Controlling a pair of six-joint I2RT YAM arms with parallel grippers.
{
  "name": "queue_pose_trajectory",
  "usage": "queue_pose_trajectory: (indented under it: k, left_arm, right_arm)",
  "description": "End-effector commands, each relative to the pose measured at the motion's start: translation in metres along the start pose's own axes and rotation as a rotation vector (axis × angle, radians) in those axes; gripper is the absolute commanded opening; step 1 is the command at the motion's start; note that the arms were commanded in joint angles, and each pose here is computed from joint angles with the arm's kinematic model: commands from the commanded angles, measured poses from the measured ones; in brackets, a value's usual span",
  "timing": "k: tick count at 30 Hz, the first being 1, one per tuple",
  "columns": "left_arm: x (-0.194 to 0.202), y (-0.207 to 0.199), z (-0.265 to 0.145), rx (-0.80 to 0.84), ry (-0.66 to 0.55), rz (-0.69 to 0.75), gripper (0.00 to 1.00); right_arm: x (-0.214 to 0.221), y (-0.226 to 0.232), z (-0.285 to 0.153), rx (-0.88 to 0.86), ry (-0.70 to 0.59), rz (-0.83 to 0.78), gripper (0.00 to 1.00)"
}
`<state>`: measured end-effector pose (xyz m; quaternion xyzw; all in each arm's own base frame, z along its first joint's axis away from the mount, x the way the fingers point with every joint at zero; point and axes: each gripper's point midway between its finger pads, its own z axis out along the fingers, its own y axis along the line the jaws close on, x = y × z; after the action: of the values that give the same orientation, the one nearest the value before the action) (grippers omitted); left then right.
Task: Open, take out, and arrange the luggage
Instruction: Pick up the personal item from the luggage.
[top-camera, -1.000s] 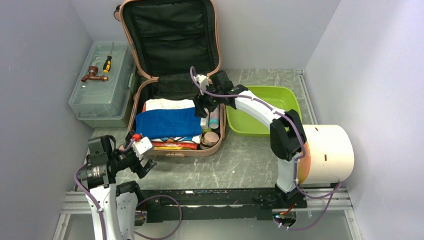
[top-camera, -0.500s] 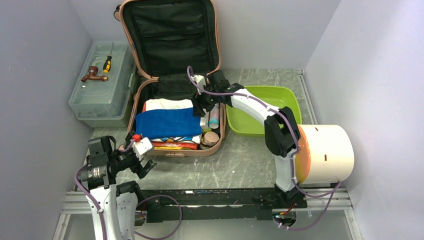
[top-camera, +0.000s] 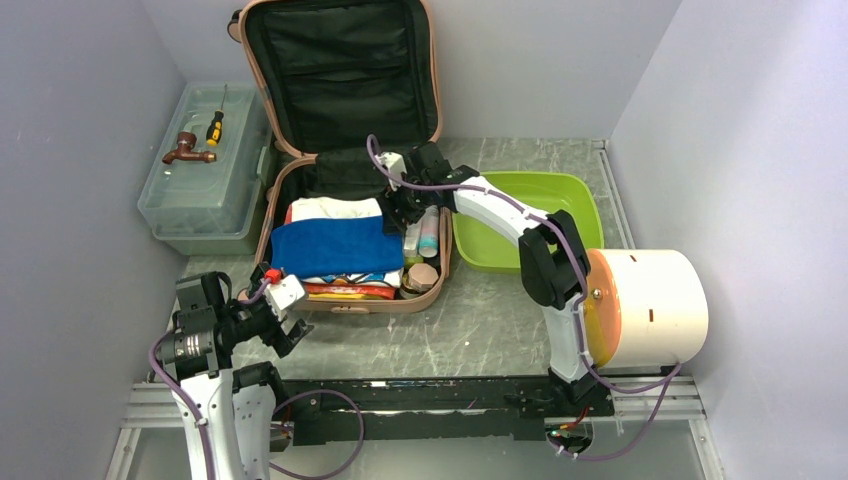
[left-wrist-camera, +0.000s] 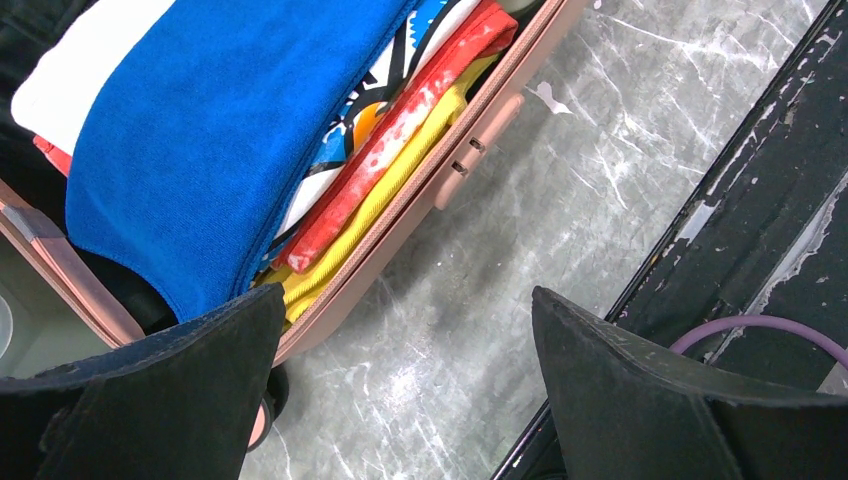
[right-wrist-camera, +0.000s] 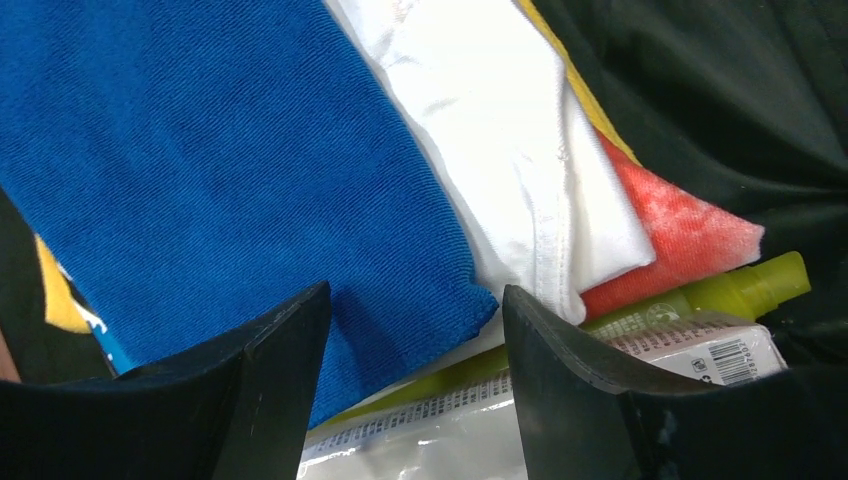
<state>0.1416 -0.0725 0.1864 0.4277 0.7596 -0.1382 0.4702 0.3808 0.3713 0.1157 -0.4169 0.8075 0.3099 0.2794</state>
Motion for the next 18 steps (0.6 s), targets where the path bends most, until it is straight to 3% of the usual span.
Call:
queue_pose_trajectory:
  k: [1, 7, 12, 18]
  left_arm:
    - [-0.004, 0.003, 0.000, -0.016, -0.018, -0.001, 0.99]
    - [-0.004, 0.002, 0.000, -0.014, -0.018, -0.001, 1.00]
    - [-0.004, 0.003, 0.000, -0.017, -0.017, -0.002, 1.00]
    - [-0.003, 0.003, 0.000, -0.019, -0.017, -0.003, 0.99]
  right_arm:
    - [0.008, -0.028, -0.008, 0.159, 0.047, 0.005, 0.67]
    - [0.009, 0.005, -0.004, -0.038, 0.068, 0.035, 0.62]
    - [0.008, 0.037, -0.007, -0.211, 0.057, 0.073, 0.46]
    - [0.002, 0.047, -0.017, -0.256, 0.036, 0.045, 0.27]
